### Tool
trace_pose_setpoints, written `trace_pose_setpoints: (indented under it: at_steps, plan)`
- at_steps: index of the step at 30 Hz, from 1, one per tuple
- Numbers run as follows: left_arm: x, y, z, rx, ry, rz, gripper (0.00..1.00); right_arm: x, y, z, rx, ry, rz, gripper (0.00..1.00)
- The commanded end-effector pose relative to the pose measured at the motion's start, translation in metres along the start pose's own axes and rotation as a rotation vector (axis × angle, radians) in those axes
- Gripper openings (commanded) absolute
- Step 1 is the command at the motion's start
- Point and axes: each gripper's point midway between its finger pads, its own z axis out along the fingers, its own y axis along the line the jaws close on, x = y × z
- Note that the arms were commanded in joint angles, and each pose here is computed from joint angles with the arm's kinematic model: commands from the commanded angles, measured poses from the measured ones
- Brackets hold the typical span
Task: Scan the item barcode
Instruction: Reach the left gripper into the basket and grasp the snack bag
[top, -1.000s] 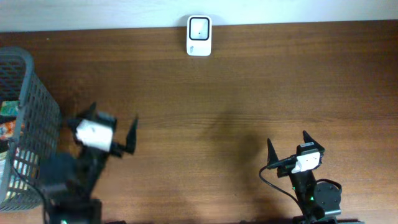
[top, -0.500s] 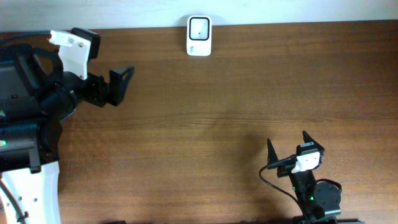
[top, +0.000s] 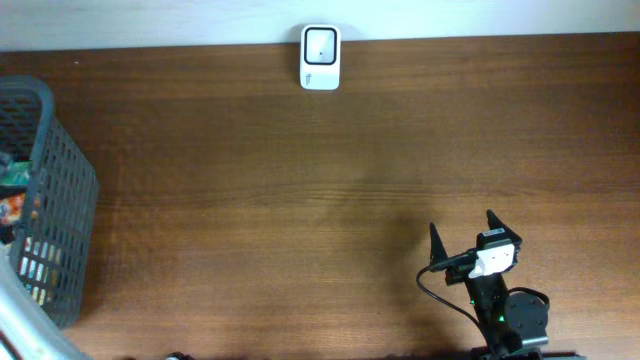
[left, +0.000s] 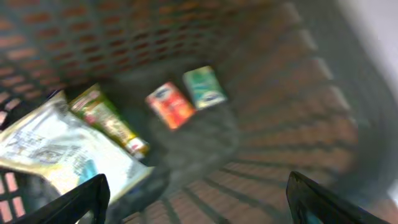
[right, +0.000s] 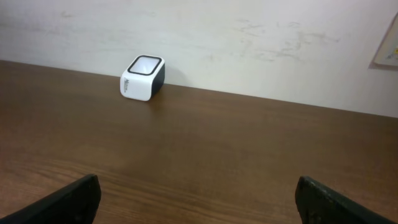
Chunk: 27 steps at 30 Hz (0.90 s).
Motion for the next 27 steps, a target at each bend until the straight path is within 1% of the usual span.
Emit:
trace_pose_setpoints:
  at_steps: [1,6,10,12,15,17,19,21,22,23,25,26,27]
  plan:
    - [0.012,0.036,0.052,-0.131,0.106,-0.071,0.88,0.002,0.0,0.0,0.004,0.001,0.004,0.99]
    - [0.041,0.054,0.096,-0.215,0.236,-0.065,0.88,0.002,0.0,0.0,0.004,0.001,0.004,0.99]
    - [0.079,0.097,0.132,-0.314,0.324,-0.116,0.89,0.002,0.0,0.0,0.004,0.001,0.004,0.99]
    - [0.094,0.116,0.147,-0.339,0.337,-0.141,0.91,0.002,0.0,0.0,0.004,0.001,0.004,0.99]
    - [0.1,0.123,0.157,-0.337,0.322,-0.102,0.93,0.002,0.0,0.0,0.004,0.001,0.004,0.99]
    - [0.104,0.13,0.161,-0.369,0.321,-0.092,0.95,0.002,0.0,0.0,0.004,0.0,0.004,0.99]
    - [0.113,0.137,0.169,-0.4,0.349,-0.082,0.96,0.002,0.0,0.0,0.004,0.001,0.004,0.99]
    - [0.129,0.143,0.182,-0.422,0.402,-0.069,0.95,0.002,0.0,0.0,0.004,0.001,0.004,0.99]
    - [0.133,0.145,0.185,-0.429,0.415,-0.067,0.91,0.002,0.0,0.0,0.004,0.001,0.004,0.99]
    - [0.135,0.145,0.187,-0.432,0.422,-0.066,0.75,0.002,0.0,0.0,0.004,0.001,0.004,0.99]
    - [0.132,0.145,0.187,-0.432,0.414,-0.066,0.13,0.002,0.0,0.0,0.004,0.0,0.004,0.99]
    - [0.13,0.144,0.187,-0.431,0.412,-0.067,0.04,0.002,0.0,0.0,0.004,0.001,0.004,0.99]
    - [0.129,0.144,0.187,-0.429,0.409,-0.067,0.0,0.002,0.0,0.0,0.004,0.0,0.004,0.99]
